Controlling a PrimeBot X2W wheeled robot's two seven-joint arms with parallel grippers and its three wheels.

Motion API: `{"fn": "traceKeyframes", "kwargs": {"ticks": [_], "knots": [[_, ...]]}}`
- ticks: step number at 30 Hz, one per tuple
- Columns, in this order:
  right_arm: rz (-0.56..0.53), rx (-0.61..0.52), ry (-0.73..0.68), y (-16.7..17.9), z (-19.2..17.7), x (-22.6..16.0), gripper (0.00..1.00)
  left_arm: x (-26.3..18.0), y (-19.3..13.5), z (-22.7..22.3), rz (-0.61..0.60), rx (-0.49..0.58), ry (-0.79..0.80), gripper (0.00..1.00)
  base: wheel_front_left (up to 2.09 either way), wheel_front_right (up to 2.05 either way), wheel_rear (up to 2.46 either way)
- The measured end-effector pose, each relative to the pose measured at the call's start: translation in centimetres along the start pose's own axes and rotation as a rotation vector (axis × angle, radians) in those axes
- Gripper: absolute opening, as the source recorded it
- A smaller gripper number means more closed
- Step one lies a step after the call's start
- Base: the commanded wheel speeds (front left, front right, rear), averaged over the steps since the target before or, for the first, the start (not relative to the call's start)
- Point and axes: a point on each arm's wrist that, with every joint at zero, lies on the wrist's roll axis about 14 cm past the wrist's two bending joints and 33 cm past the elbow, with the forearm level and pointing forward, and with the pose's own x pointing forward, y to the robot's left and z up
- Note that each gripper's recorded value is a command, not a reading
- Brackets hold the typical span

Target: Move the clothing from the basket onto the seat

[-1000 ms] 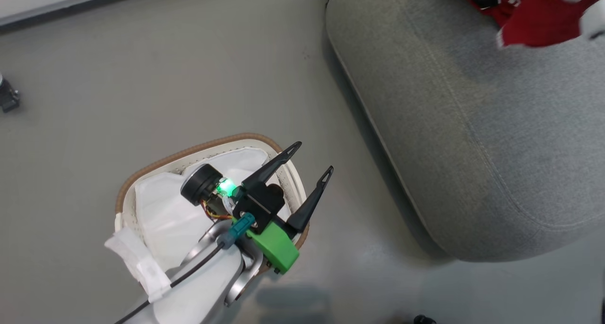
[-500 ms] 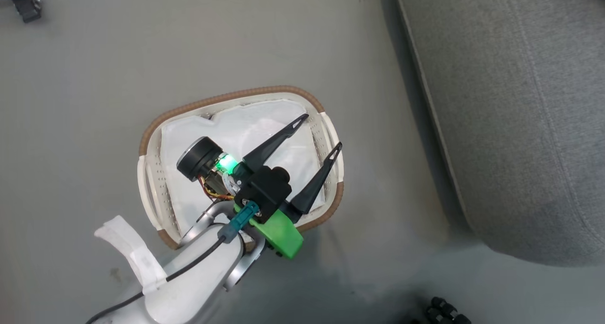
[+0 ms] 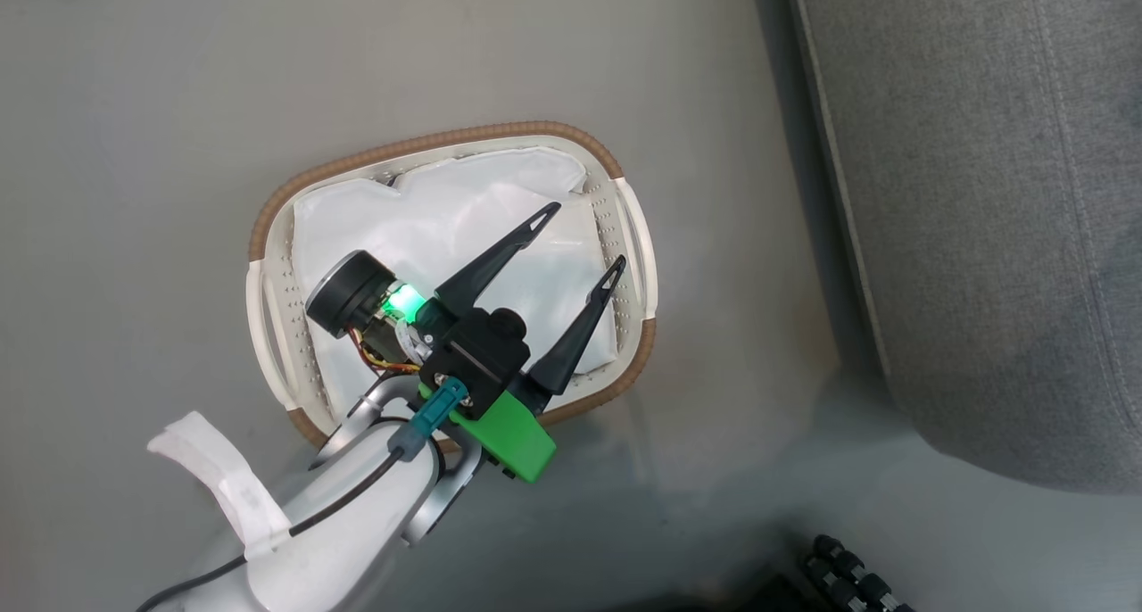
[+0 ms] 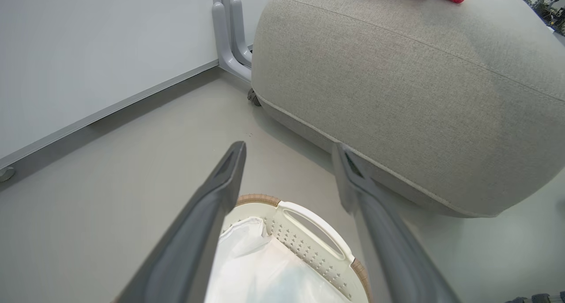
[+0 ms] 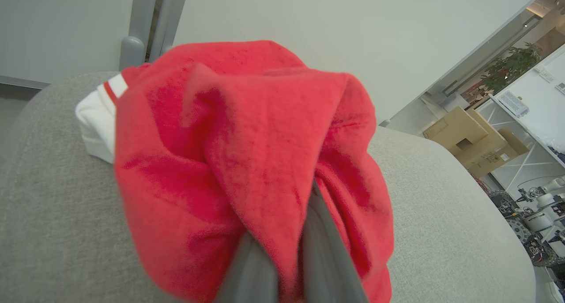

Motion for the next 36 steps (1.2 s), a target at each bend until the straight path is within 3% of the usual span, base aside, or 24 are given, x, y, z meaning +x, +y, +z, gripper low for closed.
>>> {"fn": "traceKeyframes", "kwargs": {"ticks": [1, 2, 4, 15, 26, 36], "knots": [[-0.002, 0.003, -0.013, 0.0, 0.4, -0.1, 0.04, 0.1, -0.2, 0.2, -0.005, 0.0, -0.005, 1.0, 0.0, 0.0, 0.0], [-0.006, 0.008, -0.025, -0.1, 0.7, -0.3, 0.27, 0.2, -0.3, 0.3, -0.008, 0.001, -0.007, 1.0, 0.0, 0.0, 0.0], [-0.011, 0.026, -0.049, 0.0, 1.4, -0.8, 1.0, 0.3, -0.5, 0.7, -0.011, 0.002, -0.017, 1.0, 0.0, 0.0, 0.0], [0.02, 0.082, -0.094, 1.1, 2.3, -5.0, 1.0, 0.2, -0.6, 3.7, 0.043, -0.02, -0.093, 1.0, 0.0, 0.0, 0.0], [0.065, 0.187, -0.184, 2.8, 5.8, -9.2, 1.0, -2.2, 0.8, 7.9, 0.208, -0.084, -0.191, 1.0, 0.0, 0.0, 0.0], [0.184, 0.299, -0.286, 6.9, 10.6, -12.4, 1.0, -7.5, 3.0, 11.0, 0.418, -0.078, -0.271, 1.0, 0.0, 0.0, 0.0]]}}
